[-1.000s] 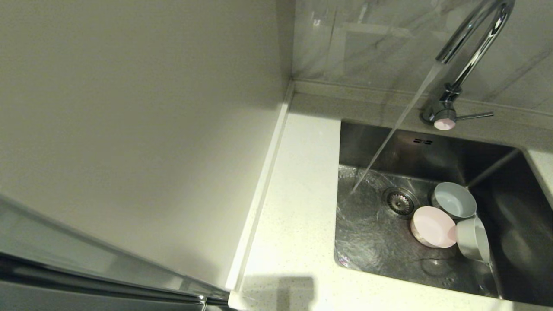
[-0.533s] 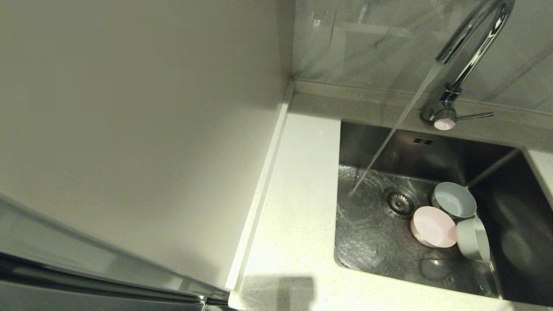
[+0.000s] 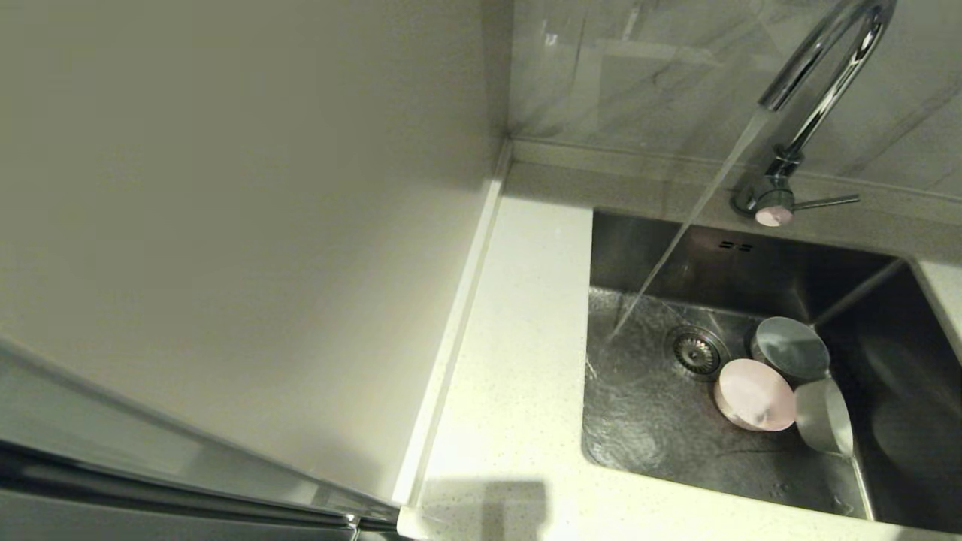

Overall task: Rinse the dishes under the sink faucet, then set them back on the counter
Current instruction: Put a bowl into the sink

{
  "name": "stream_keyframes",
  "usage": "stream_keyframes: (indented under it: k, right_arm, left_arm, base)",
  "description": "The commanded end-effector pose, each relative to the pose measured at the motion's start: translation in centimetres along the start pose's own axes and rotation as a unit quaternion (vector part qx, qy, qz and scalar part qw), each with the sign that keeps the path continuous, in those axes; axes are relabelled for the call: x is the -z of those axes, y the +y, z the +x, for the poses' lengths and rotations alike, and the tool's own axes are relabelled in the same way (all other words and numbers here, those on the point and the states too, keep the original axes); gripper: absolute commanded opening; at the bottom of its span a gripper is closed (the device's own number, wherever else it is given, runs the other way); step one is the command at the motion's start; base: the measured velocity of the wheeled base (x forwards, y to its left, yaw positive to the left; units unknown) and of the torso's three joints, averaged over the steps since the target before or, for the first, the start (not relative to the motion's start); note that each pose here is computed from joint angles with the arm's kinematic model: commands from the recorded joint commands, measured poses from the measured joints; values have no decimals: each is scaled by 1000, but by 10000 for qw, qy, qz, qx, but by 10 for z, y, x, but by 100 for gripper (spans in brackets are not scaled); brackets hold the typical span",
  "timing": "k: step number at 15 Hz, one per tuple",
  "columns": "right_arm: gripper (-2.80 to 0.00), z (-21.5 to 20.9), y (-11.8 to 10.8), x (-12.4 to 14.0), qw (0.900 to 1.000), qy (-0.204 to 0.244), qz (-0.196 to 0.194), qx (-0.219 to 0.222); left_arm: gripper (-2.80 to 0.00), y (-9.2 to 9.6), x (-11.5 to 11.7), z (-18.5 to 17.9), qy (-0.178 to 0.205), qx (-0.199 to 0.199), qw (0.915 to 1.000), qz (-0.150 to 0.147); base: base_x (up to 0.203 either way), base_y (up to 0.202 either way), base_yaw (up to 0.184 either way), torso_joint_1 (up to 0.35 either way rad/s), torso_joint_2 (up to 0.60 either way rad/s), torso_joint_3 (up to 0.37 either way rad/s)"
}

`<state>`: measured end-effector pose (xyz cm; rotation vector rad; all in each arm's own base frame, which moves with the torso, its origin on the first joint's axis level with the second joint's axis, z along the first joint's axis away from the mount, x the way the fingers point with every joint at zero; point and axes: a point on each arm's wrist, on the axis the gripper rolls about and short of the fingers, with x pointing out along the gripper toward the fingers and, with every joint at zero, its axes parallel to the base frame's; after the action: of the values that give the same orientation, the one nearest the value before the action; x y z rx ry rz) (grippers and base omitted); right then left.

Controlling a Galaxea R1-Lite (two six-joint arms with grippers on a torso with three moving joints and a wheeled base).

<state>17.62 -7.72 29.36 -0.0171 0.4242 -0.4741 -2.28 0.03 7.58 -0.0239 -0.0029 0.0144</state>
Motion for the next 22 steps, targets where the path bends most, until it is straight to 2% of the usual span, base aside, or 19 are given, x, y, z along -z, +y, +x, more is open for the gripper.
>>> stream_keyframes:
  k: [1,3,6,7,9,11,14,15,17,19,22]
  right_arm:
    - [-280,-27,6,-28,9903,-1386,29,98]
    - [-280,-62,2,-30,9783,-2035,184,338]
    - [-280,-128,-5,-12,9585,-2811,380,277]
    - [-280,-149,-8,0,9526,-3017,356,167]
    - [-280,-184,-17,39,9453,-3256,-32,187]
    - [-280,-199,-23,83,9450,-3249,-301,220]
    - [-280,-186,-22,149,9546,-2926,-528,174]
    - [-280,-178,-19,157,9562,-2902,-358,146]
    - [-280,-172,-18,160,9517,-3068,-29,114]
    - [-280,-171,-18,158,9435,-3310,72,128]
    - [-280,-170,-21,169,9415,-3367,-8,-112]
  left_arm:
    - [-280,0,0,0,-17,-4,10000,-4]
    - [-280,0,0,0,-19,1,10000,-2]
    - [-280,0,0,0,-21,-4,10000,1]
    - [-280,0,0,0,-17,1,10000,1]
    - [-280,0,0,0,-18,-3,10000,-4]
    - [-280,0,0,0,-22,-4,10000,-1]
    - [-280,0,0,0,-17,-2,10000,-4]
    - [-280,0,0,0,-17,-4,10000,-4]
    - [-280,0,0,0,-17,-2,10000,-4]
    - [-280,0,0,0,-17,-4,10000,-4]
    - [-280,0,0,0,-17,-4,10000,-4]
  base:
    - [0,0,0,0,0,0]
    - [0,0,0,0,0,0]
    - [0,0,0,0,0,0]
    - [0,0,0,0,0,0]
    - [0,0,0,0,0,0]
    - [0,0,0,0,0,0]
    - [0,0,0,0,0,0]
    - [0,0,0,0,0,0]
    - [0,0,0,0,0,0]
    - [0,0,0,0,0,0]
    - [0,0,0,0,0,0]
